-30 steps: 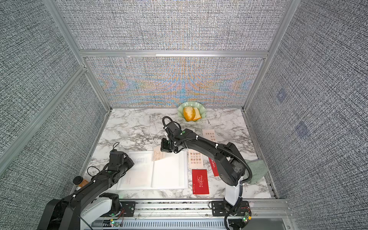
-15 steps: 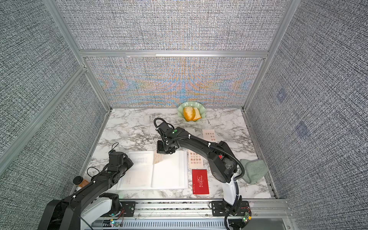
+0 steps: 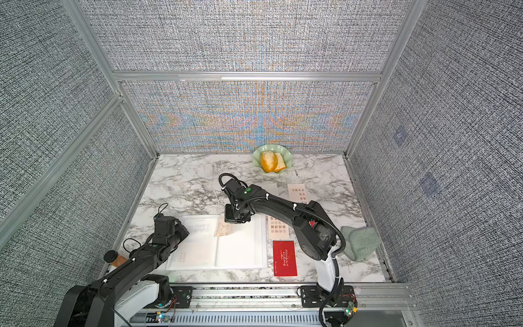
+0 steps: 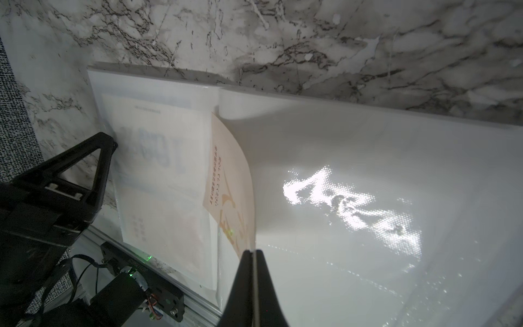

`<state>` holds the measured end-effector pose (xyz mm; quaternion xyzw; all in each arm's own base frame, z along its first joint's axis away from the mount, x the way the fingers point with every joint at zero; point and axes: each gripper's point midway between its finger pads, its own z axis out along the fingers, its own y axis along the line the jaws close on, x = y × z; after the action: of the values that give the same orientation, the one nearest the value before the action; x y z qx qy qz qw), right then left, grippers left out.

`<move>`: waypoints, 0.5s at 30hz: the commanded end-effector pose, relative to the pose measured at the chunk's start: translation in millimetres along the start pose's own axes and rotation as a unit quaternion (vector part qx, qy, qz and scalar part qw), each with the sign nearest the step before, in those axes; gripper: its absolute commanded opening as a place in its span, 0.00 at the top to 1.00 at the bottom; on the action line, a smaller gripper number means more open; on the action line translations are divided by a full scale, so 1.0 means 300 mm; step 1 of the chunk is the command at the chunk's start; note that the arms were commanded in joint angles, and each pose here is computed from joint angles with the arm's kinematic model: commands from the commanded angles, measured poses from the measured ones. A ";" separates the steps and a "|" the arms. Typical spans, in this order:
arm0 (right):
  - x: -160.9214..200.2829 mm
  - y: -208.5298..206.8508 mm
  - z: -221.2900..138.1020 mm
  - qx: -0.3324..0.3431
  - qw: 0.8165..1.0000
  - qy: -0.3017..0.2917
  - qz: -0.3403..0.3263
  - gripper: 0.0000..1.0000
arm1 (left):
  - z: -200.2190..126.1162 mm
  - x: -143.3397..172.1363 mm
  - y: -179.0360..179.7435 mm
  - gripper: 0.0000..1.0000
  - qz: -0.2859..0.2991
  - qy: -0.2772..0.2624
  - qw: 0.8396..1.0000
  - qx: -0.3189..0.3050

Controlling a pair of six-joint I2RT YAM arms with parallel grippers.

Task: Place the photos into the photo albums
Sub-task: Insert the photo into the photo album.

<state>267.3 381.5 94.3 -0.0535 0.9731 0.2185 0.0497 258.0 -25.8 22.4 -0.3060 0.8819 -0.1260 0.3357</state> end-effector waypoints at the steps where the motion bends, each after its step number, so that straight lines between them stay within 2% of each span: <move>1: -0.002 0.008 0.015 -0.014 1.000 -0.002 0.011 1.00 | 0.002 0.048 0.055 0.80 0.007 0.028 0.999 -0.032; 9: -0.016 0.021 0.090 -0.044 0.999 0.003 0.015 1.00 | 0.002 0.048 0.058 0.80 0.006 0.029 0.999 -0.035; 15: -0.057 0.085 0.159 -0.080 0.997 0.007 0.012 1.00 | 0.002 0.047 0.056 0.80 0.006 0.028 0.999 -0.035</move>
<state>278.7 411.8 61.1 -0.0500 0.9611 0.2696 0.0345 258.1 -25.6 21.4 -0.3062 0.8826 -0.1248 0.3342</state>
